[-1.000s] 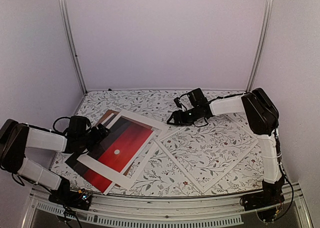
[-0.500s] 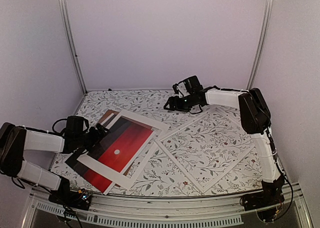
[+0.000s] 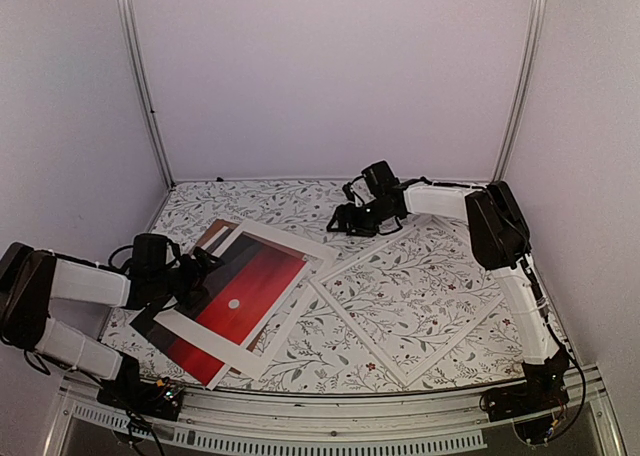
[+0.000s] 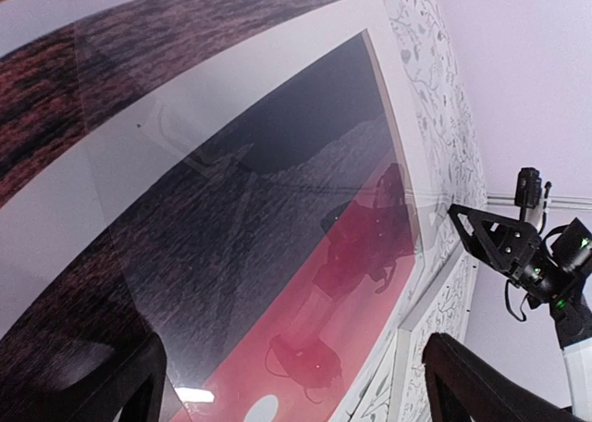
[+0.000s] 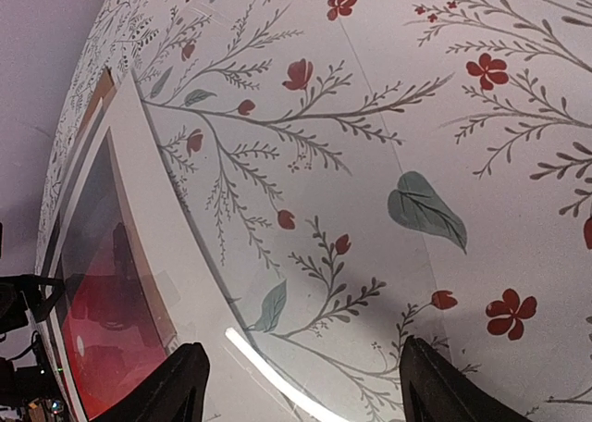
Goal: Put the photo into the frame
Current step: Adjust the frame body at the center of the board.
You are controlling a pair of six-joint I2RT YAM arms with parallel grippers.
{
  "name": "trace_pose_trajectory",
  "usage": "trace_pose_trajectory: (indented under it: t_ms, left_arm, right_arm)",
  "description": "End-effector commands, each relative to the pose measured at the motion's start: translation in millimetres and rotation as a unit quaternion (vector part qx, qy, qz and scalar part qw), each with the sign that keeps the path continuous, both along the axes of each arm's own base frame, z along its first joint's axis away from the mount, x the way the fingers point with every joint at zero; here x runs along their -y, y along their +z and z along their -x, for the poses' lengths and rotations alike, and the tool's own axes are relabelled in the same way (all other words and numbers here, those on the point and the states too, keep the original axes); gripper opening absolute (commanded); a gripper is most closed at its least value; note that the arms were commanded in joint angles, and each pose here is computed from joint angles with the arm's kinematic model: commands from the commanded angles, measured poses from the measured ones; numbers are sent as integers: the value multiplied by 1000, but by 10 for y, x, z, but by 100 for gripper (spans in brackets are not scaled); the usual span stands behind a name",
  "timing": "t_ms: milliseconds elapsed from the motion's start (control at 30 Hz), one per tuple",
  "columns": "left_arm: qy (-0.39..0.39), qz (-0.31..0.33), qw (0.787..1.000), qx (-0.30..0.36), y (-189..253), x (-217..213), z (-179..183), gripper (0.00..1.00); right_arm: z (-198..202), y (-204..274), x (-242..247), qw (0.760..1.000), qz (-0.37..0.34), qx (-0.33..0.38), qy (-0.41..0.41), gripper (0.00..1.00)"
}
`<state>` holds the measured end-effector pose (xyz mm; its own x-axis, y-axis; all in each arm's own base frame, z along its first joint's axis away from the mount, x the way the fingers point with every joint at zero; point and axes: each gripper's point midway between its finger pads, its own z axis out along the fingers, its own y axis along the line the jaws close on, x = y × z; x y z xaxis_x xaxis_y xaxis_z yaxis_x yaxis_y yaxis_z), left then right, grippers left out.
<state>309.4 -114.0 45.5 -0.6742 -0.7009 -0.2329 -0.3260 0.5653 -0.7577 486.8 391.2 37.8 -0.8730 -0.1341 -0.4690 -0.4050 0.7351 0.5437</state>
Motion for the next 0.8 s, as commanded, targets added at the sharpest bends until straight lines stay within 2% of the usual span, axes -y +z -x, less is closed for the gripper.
trace_pose_trajectory:
  t_ms: [0, 400, 767]
  left_arm:
    - [5, 34, 999, -22, -97, 26, 67, 99]
    - [22, 32, 999, -14, 28, -83, 139, 99]
    - [28, -13, 1000, 3, 73, -306, 102, 100]
  right_arm:
    - [190, -187, -104, 999, -13, -48, 19, 74]
    - [372, 49, -163, 996, -60, -62, 31, 71]
    - [172, 243, 69, 999, -33, -11, -1, 71]
